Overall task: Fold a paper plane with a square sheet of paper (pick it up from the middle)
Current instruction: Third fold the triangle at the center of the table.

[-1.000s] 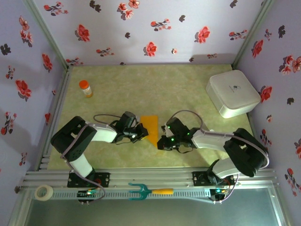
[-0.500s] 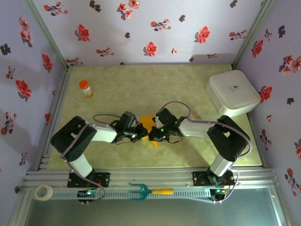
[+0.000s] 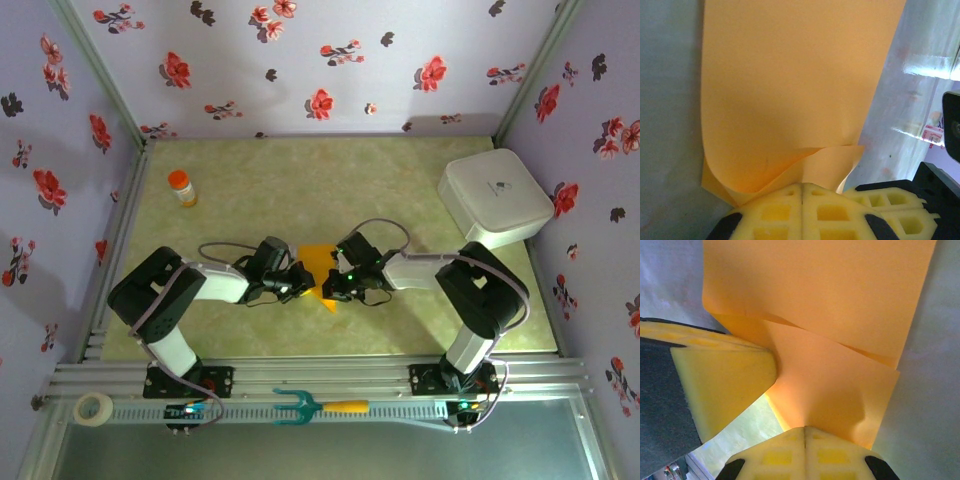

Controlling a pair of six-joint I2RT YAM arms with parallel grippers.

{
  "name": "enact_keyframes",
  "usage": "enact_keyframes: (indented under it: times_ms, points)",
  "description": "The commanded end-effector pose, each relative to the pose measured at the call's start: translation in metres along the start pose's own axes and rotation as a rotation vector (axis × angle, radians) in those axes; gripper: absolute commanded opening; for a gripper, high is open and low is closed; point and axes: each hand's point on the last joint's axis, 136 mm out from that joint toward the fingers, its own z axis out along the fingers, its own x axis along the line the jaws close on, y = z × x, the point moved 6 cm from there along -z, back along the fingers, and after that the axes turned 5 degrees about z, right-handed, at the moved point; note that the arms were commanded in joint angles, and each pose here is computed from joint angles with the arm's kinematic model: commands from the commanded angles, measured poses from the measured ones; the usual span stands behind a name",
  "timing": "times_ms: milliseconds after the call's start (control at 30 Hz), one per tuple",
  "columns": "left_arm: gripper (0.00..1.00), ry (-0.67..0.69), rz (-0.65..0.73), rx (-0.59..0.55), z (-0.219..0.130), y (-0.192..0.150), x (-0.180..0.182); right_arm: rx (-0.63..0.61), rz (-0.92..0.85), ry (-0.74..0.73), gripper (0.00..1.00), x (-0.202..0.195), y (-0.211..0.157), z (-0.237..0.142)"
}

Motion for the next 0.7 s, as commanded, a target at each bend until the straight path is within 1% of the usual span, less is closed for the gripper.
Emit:
enact_keyframes:
  times_ms: [0,33,100,133,233,300,367,433,533,667]
  points:
    - [0.0,-0.005,0.036,-0.01,-0.002,0.003,-0.007,0.021,0.065,-0.1,0.06,-0.028,-0.012,0.003]
    - [0.0,-0.016,0.043,-0.016,-0.004,0.004,-0.01,0.022,0.07,-0.115,0.05,-0.03,-0.013,0.003]
    - [0.05,-0.042,0.063,-0.029,-0.009,0.006,-0.02,0.022,0.071,-0.132,0.05,-0.034,-0.014,0.003]
    - [0.06,-0.05,0.071,-0.035,-0.012,0.007,-0.023,0.021,0.073,-0.134,0.05,-0.035,-0.014,0.003]
    - [0.05,-0.049,0.075,-0.044,-0.018,0.006,-0.032,0.016,0.073,-0.136,0.04,-0.034,-0.013,0.002]
    - [0.03,-0.021,0.067,-0.028,-0.017,0.004,-0.034,0.015,0.071,-0.135,0.04,-0.034,-0.013,0.002]
    - [0.02,-0.023,0.082,-0.017,-0.014,0.001,-0.039,0.013,0.072,-0.136,0.04,-0.034,-0.013,0.002]
    - [0.01,0.007,0.075,-0.003,-0.01,0.0,-0.037,0.012,0.07,-0.136,0.04,-0.033,-0.013,0.002]
    - [0.0,0.078,0.049,0.015,-0.005,-0.001,-0.024,0.011,0.073,-0.14,0.04,-0.035,-0.013,0.002]
    - [0.0,0.085,0.031,0.011,-0.001,-0.001,-0.014,0.011,0.078,-0.146,0.03,-0.037,-0.013,0.003]
